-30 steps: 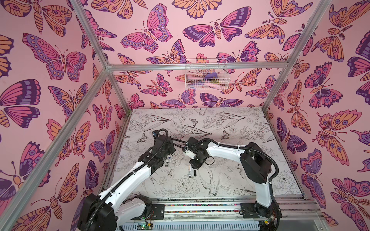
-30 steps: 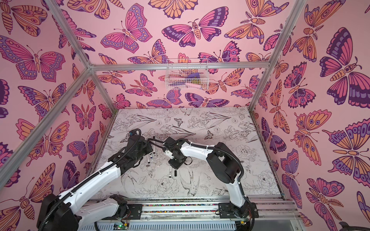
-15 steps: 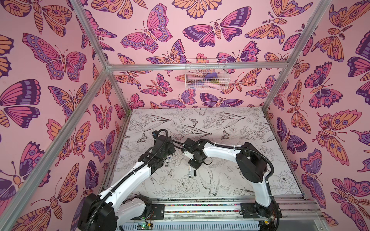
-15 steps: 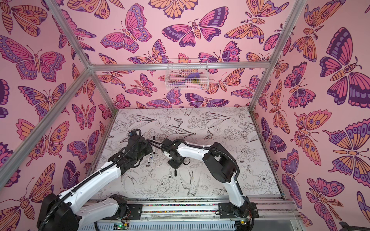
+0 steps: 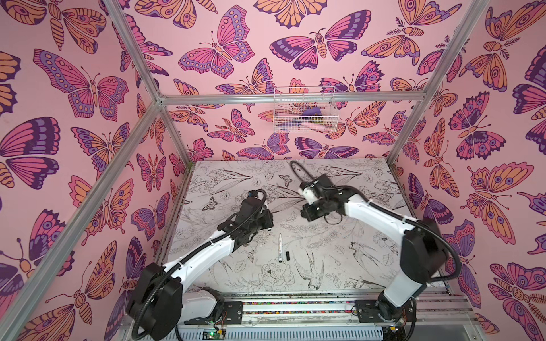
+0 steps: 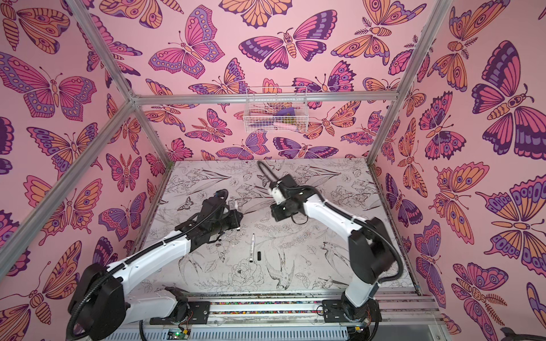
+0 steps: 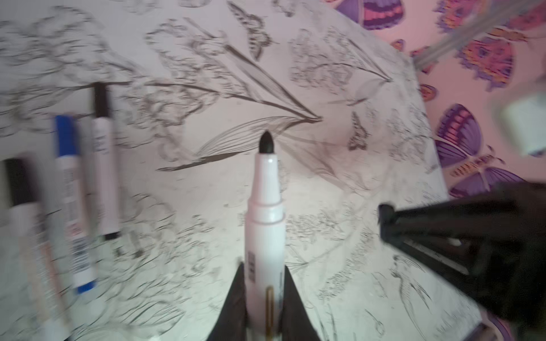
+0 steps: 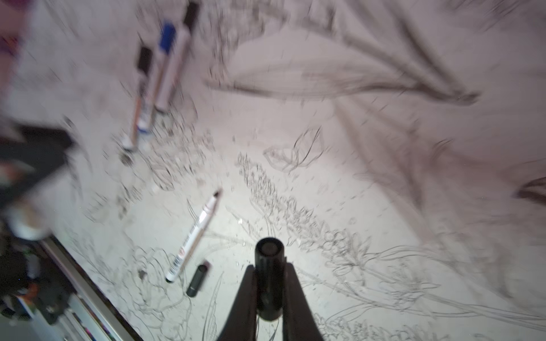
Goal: Insert the pens into the pen caps
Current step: 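Carry the black cap with the right gripper above the left-held marker tip, then lower the black cap onto the marker tip and press down with the right gripper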
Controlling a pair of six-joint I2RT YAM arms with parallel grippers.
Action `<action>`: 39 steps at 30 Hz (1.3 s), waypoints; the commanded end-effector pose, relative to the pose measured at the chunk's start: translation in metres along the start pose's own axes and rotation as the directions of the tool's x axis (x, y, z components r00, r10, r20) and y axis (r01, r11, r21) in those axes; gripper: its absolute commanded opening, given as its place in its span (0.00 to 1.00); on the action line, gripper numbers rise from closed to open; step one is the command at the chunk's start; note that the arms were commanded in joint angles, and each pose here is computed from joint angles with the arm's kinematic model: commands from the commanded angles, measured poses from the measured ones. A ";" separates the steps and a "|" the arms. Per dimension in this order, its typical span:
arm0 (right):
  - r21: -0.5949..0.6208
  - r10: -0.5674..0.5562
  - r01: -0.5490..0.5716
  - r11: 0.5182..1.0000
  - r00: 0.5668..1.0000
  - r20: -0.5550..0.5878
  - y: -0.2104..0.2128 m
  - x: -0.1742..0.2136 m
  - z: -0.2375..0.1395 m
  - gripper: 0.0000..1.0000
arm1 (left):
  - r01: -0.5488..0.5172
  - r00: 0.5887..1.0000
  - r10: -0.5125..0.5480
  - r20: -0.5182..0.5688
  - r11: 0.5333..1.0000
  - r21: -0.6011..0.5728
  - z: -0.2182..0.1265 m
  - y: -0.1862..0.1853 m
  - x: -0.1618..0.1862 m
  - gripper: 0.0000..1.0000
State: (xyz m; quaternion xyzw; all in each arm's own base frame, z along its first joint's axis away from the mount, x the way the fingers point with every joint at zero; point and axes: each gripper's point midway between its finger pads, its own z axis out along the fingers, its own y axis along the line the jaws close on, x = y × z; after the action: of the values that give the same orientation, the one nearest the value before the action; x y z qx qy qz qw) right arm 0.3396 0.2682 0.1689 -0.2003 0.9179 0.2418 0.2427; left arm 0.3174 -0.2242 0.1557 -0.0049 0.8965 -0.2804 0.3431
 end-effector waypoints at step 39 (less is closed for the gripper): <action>-0.421 0.051 0.092 0.902 0.948 0.314 0.069 -0.059 -0.100 0.02 | -0.423 0.906 0.378 0.189 0.811 0.405 -0.016 -0.127 0.012 0.00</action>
State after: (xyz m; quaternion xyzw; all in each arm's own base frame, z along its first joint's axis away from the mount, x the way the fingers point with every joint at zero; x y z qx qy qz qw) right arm 0.3139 0.2843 0.2879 -0.2099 0.7966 0.4680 0.3198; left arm 0.2799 -0.3272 0.2157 0.2408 0.7838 -0.3906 0.4185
